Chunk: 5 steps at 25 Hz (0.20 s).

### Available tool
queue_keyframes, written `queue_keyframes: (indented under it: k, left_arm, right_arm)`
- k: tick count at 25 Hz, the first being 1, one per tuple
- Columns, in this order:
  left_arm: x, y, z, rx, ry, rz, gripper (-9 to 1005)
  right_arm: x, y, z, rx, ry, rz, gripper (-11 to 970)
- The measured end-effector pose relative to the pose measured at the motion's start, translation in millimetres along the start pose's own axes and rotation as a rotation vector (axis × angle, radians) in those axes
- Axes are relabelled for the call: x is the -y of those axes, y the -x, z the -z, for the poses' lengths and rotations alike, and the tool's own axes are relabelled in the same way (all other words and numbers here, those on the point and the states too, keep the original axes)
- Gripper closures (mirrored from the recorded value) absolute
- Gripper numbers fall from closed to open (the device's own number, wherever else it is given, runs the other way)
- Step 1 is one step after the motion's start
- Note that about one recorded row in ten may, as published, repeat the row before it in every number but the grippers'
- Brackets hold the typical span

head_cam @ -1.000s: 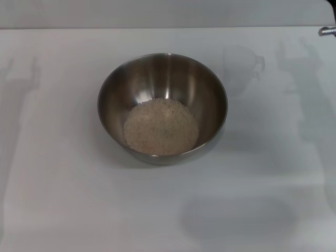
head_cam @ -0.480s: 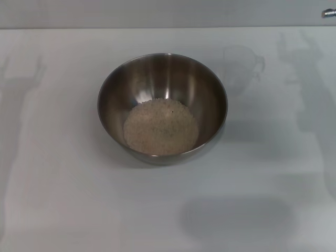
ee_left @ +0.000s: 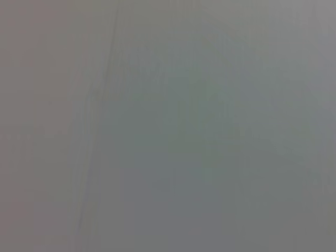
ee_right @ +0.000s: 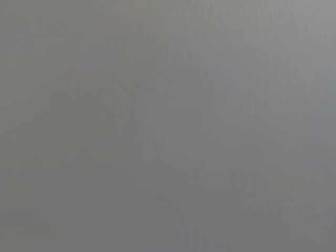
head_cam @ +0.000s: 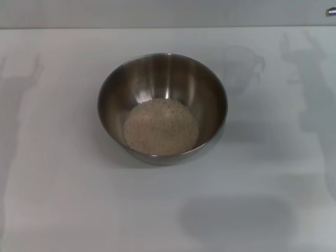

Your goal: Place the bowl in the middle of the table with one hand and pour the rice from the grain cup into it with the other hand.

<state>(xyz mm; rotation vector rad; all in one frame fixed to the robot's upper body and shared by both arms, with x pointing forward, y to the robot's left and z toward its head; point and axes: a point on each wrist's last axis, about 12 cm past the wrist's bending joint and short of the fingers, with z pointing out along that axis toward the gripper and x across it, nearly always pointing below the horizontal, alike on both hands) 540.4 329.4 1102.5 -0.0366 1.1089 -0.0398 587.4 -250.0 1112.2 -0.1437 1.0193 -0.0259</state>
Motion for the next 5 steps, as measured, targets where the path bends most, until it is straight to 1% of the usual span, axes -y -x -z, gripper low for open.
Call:
queue_keyframes:
  k: [5]
  left_arm:
    - [-1.8,-2.6,0.3,-0.009,0.008,0.001,149]
  right_arm:
    - [-1.8,0.0,0.9,0.000,0.009,-0.003,443]
